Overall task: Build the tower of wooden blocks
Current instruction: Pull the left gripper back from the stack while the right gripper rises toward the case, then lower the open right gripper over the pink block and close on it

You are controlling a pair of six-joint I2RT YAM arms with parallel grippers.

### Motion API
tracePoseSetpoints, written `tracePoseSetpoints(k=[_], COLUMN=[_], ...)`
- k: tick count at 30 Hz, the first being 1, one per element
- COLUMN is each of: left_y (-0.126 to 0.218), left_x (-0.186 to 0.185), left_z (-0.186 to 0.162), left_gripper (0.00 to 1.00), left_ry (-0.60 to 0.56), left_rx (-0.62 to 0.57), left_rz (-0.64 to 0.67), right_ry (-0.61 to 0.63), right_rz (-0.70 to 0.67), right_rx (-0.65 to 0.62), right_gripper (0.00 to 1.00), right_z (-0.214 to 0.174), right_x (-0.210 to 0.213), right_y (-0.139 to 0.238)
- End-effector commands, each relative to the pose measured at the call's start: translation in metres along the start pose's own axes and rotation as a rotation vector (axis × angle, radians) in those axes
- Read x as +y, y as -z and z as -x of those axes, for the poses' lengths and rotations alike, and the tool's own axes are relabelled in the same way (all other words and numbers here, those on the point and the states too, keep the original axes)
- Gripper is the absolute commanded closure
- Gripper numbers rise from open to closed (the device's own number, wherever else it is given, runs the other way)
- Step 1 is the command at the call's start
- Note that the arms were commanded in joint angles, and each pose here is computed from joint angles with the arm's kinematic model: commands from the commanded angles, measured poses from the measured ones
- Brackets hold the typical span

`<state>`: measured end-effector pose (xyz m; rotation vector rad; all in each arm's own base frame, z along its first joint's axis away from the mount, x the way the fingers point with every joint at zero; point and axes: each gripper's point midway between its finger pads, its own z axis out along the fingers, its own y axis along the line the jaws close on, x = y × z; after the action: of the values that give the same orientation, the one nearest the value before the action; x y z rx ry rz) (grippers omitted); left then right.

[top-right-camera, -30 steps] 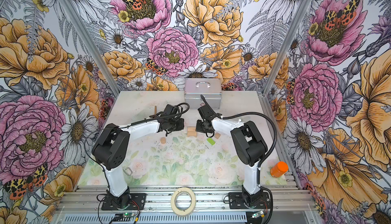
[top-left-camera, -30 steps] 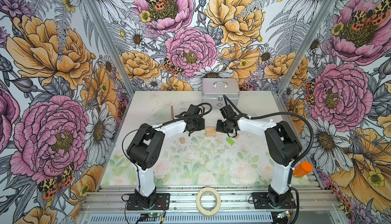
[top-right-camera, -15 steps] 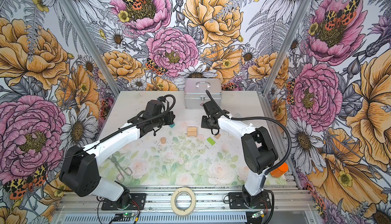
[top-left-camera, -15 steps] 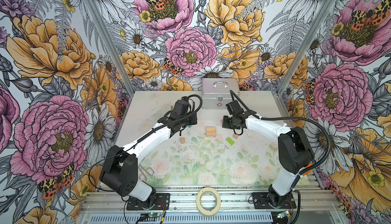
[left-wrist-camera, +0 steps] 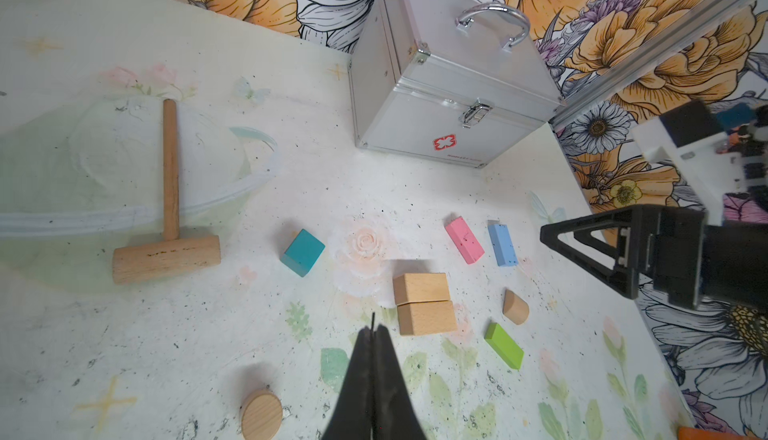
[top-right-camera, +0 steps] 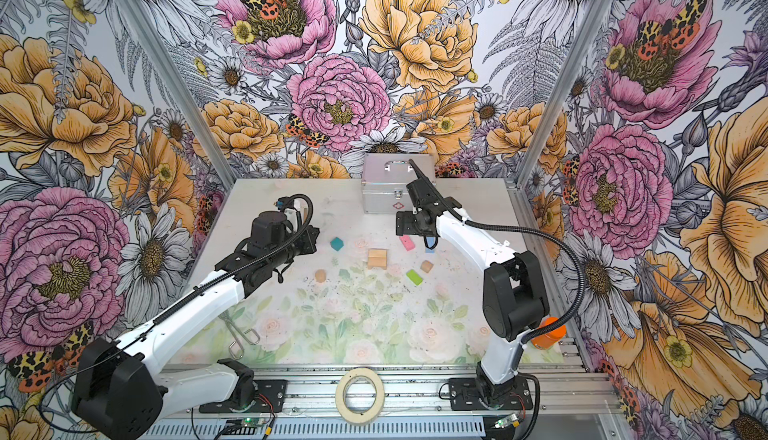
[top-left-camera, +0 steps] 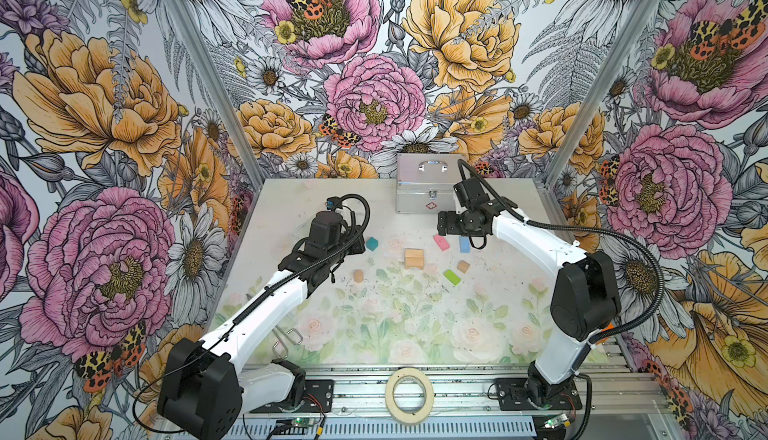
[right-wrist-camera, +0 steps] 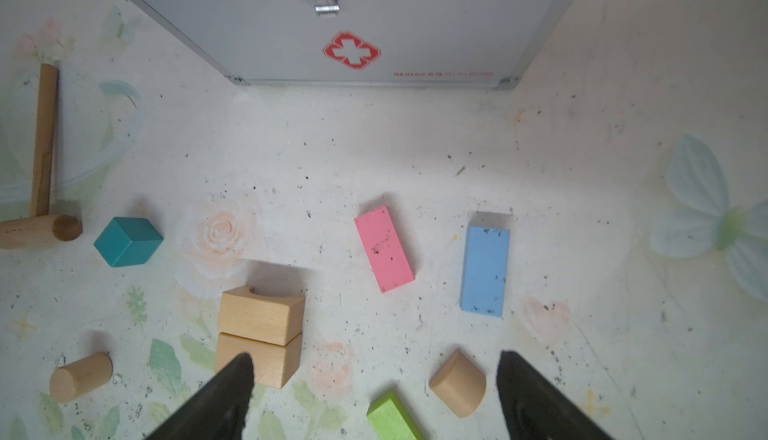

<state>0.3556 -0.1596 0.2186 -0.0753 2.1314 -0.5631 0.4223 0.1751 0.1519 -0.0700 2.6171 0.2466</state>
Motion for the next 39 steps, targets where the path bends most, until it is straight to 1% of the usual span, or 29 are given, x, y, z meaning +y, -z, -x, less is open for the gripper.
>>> tracePoseSetpoints(k=[1, 7, 12, 20, 26, 33, 36, 39], left_y=[0.008, 0.015, 0.016, 0.013, 0.011, 0.010, 0.009, 0.009], left_x=[0.006, 0.014, 0.018, 0.015, 0.015, 0.014, 0.013, 0.012], left_z=[0.010, 0.011, 0.012, 0.013, 0.011, 0.011, 0.011, 0.011], left_gripper=[0.98, 0.97, 0.96, 0.97, 0.96, 0.96, 0.96, 0.96], left_ry=[-0.024, -0.019, -0.014, -0.005, -0.003, 0.001, 0.001, 0.007], left_rx=[-0.059, -0.080, -0.084, -0.077, -0.071, -0.067, -0.066, -0.066], left_rz=[0.010, 0.018, 0.022, -0.002, -0.003, -0.011, -0.014, -0.027], right_ry=[0.093, 0.170, 0.180, 0.198, 0.201, 0.199, 0.197, 0.199], right_rz=[-0.018, -0.039, -0.046, -0.056, -0.073, -0.068, -0.080, -0.092], right_rx=[0.069, 0.132, 0.183, 0.237, 0.254, 0.266, 0.275, 0.277], right_gripper=[0.10, 0.13, 0.21, 0.24, 0.27, 0.36, 0.41, 0.43], right_z=[-0.003, -0.002, -0.009, -0.020, -0.022, -0.023, -0.026, -0.027], right_x=[-0.001, -0.002, -0.003, -0.005, -0.008, -0.005, -0.008, -0.011], right_y=[-0.013, -0.035, -0.054, -0.081, -0.095, -0.108, -0.112, -0.115])
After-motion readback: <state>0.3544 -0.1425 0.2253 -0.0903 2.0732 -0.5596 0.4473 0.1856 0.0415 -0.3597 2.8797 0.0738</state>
